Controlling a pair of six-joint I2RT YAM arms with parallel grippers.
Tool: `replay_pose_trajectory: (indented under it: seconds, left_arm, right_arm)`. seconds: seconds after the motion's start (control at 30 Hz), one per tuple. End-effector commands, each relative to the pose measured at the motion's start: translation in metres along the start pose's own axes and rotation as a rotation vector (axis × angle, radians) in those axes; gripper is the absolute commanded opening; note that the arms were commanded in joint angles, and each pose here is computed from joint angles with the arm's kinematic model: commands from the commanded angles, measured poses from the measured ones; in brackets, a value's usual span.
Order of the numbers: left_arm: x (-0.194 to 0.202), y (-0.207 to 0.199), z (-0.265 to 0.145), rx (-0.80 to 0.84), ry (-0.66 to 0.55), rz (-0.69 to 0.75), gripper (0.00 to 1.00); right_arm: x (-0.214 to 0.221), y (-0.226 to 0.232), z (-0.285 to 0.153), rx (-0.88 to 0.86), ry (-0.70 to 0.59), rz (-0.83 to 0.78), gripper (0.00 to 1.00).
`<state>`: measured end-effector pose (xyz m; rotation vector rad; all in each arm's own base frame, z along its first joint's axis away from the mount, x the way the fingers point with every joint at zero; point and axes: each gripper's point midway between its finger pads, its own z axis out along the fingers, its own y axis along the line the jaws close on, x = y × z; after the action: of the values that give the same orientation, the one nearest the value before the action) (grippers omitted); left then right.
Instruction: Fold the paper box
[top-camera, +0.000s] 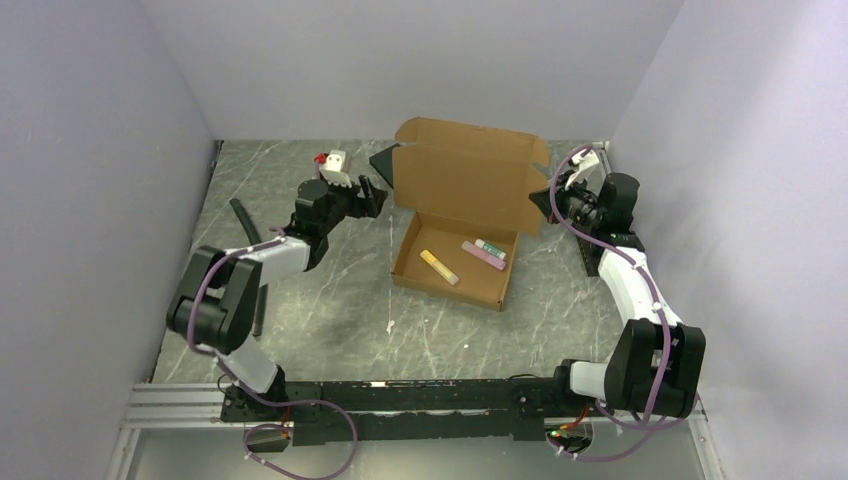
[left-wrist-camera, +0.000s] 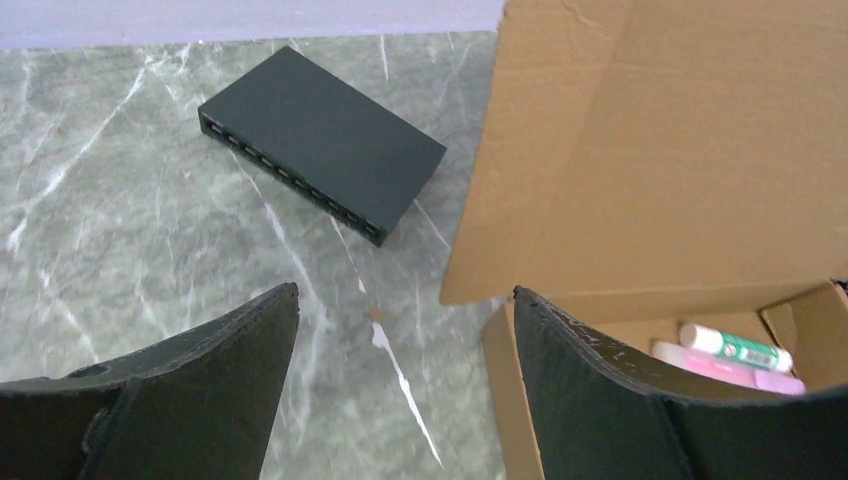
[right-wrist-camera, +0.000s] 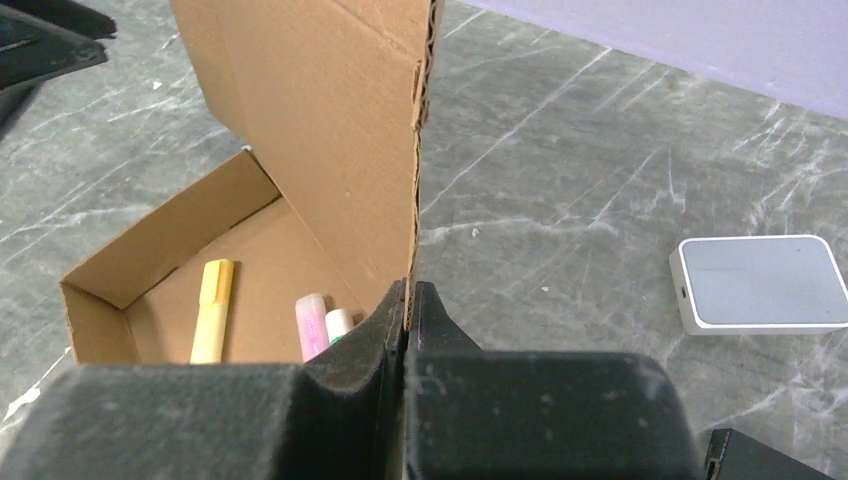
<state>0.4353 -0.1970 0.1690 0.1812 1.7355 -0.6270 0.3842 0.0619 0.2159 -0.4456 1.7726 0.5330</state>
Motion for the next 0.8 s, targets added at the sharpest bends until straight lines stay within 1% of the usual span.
replay_pose_trajectory:
  seconds: [0.0, 0.1, 0.23, 0.3, 0.4, 0.53, 0.63, 0.67, 0.73, 0.77]
  left_arm:
    - [-0.037, -0.004, 0.030, 0.055, -0.118, 0.046, 0.82]
    - [-0.039, -0.012, 0.046, 0.117, -0.116, 0.034, 0.81]
    - [-0.036, -0.019, 0.056, 0.169, -0.106, 0.015, 0.79]
    - [-0.037, -0.023, 0.059, 0.193, -0.111, 0.007, 0.76]
    - [-0.032, -0.027, 0.068, 0.231, -0.082, -0.004, 0.68]
    - [-0.029, -0.032, 0.079, 0.276, -0.068, -0.007, 0.66]
    - [-0.031, -0.042, 0.084, 0.346, -0.064, -0.002, 0.64]
    - [-0.033, -0.046, 0.085, 0.371, -0.063, -0.002, 0.60]
    - [-0.032, -0.054, 0.084, 0.421, -0.051, -0.002, 0.50]
    - [-0.032, -0.057, 0.083, 0.437, -0.051, -0.004, 0.41]
  right_arm:
    - [-0.027, -0.006, 0.002, 0.023, -0.062, -0.085, 0.00]
    - [-0.026, -0.008, 0.002, 0.035, -0.060, -0.082, 0.00]
    - [-0.025, -0.010, 0.003, 0.045, -0.058, -0.077, 0.00]
    - [-0.024, -0.011, 0.003, 0.047, -0.055, -0.075, 0.00]
    - [-0.025, -0.010, 0.003, 0.045, -0.055, -0.074, 0.00]
    - [-0.025, -0.010, 0.003, 0.046, -0.055, -0.076, 0.00]
    - [-0.024, -0.011, 0.003, 0.047, -0.051, -0.078, 0.00]
    - [-0.024, -0.011, 0.003, 0.049, -0.051, -0.080, 0.00]
    - [-0.024, -0.012, 0.003, 0.052, -0.049, -0.081, 0.00]
    - [-0.025, -0.013, 0.003, 0.055, -0.050, -0.082, 0.00]
